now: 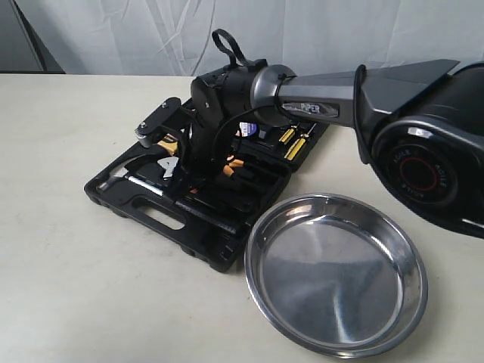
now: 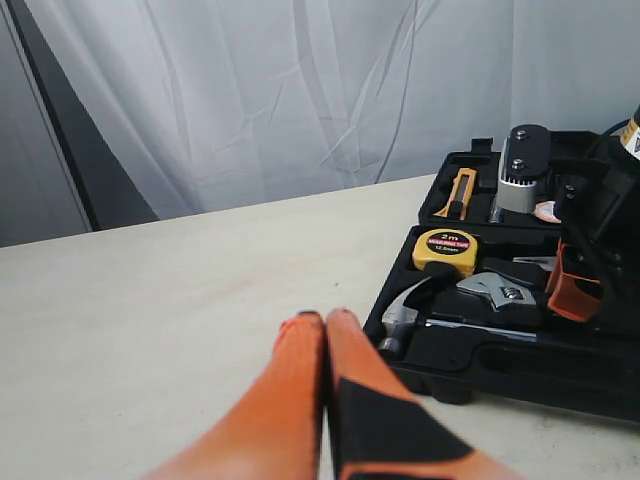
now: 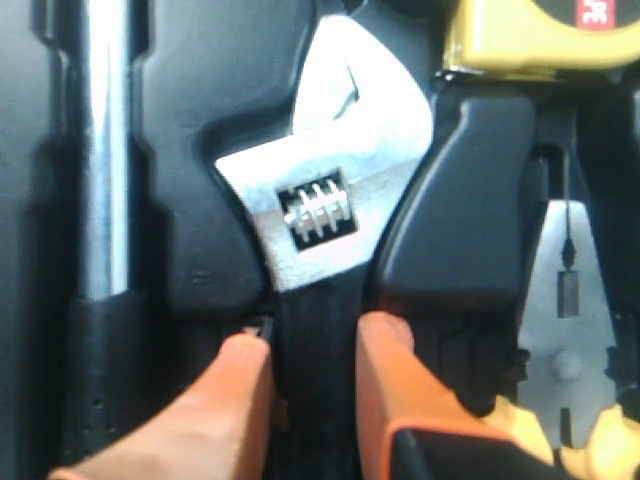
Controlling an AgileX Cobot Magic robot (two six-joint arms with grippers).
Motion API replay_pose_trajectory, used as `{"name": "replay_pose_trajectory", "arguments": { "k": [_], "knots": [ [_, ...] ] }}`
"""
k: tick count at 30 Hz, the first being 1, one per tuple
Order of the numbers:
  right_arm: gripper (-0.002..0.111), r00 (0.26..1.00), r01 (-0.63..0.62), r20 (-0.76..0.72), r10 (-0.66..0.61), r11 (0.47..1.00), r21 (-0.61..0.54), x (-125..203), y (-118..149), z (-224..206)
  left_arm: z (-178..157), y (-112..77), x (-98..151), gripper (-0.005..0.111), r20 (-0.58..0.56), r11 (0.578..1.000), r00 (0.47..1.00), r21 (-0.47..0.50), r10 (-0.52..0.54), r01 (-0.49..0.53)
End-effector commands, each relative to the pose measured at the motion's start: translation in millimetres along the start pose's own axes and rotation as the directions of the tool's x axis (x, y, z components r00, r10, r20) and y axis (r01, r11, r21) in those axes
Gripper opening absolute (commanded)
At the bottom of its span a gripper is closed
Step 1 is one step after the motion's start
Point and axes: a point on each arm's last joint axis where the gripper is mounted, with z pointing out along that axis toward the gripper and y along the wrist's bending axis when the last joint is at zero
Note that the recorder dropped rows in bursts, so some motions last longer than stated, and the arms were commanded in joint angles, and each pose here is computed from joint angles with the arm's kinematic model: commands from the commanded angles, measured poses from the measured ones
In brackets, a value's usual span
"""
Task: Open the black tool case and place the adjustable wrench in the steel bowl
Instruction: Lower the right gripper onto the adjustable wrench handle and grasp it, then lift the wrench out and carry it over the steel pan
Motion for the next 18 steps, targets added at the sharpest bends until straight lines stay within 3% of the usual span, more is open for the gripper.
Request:
{"name": "replay_pose_trajectory", "arguments": {
  "k": [1,18],
  "knots": [
    [-0.001,0.997,0.024,0.066,-0.027,0.999,0.035,-9,-2,-18,0,-0.2,-1,0.0,0.003,1.0,1.0,0.004,-0.002,0.002],
    [-0.001,0.986,-0.011,0.166,0.005,0.999,0.034,-21,-2,-49,0,-0.2,-1,0.0,0.003,1.0,1.0,0.004,-0.002,0.002]
  ]
}}
